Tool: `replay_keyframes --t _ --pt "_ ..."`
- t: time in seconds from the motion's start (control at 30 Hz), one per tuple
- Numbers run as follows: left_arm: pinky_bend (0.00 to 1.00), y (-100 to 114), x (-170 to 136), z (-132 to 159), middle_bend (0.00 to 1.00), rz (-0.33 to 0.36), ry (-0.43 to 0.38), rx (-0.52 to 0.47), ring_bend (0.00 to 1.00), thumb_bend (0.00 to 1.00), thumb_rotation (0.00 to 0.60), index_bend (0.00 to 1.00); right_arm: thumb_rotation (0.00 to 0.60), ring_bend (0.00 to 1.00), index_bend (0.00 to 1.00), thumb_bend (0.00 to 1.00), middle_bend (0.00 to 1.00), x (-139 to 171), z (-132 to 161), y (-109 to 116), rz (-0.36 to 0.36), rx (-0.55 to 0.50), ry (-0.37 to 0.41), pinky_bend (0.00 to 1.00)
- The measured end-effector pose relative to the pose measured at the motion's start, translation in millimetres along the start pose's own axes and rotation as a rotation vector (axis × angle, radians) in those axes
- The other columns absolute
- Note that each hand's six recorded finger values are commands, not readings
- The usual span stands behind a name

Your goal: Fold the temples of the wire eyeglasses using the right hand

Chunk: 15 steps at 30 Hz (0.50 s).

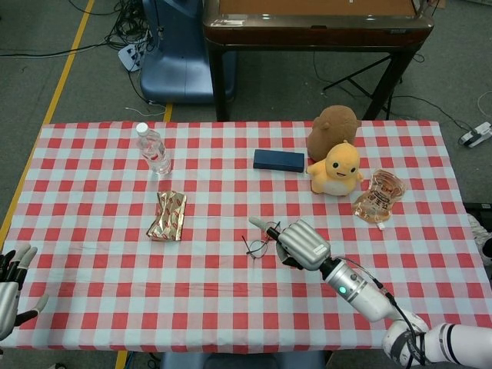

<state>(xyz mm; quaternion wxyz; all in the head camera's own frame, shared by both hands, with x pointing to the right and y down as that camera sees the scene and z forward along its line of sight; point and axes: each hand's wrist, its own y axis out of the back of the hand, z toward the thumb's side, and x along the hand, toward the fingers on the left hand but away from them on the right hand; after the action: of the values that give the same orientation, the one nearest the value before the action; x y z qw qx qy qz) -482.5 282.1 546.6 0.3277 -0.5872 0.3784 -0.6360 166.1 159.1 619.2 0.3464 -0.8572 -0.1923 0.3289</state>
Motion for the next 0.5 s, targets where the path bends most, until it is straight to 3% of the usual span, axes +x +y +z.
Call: replay_keyframes --t 0.23,0.5 --pt "0.00 -2 -1 -2 0.00 -0.011 0.008 -0.002 0.01 0.29 0.600 0.00 0.600 1.00 0.00 1.00 1.00 7 20 -16 0.061 0.034 0.059 1.00" --pt "0.00 -4 -1 -3 0.00 -0.015 0.010 -0.003 0.01 0.29 0.600 0.00 0.600 1.00 0.00 1.00 1.00 5 16 -53 0.184 0.050 0.044 1.00"
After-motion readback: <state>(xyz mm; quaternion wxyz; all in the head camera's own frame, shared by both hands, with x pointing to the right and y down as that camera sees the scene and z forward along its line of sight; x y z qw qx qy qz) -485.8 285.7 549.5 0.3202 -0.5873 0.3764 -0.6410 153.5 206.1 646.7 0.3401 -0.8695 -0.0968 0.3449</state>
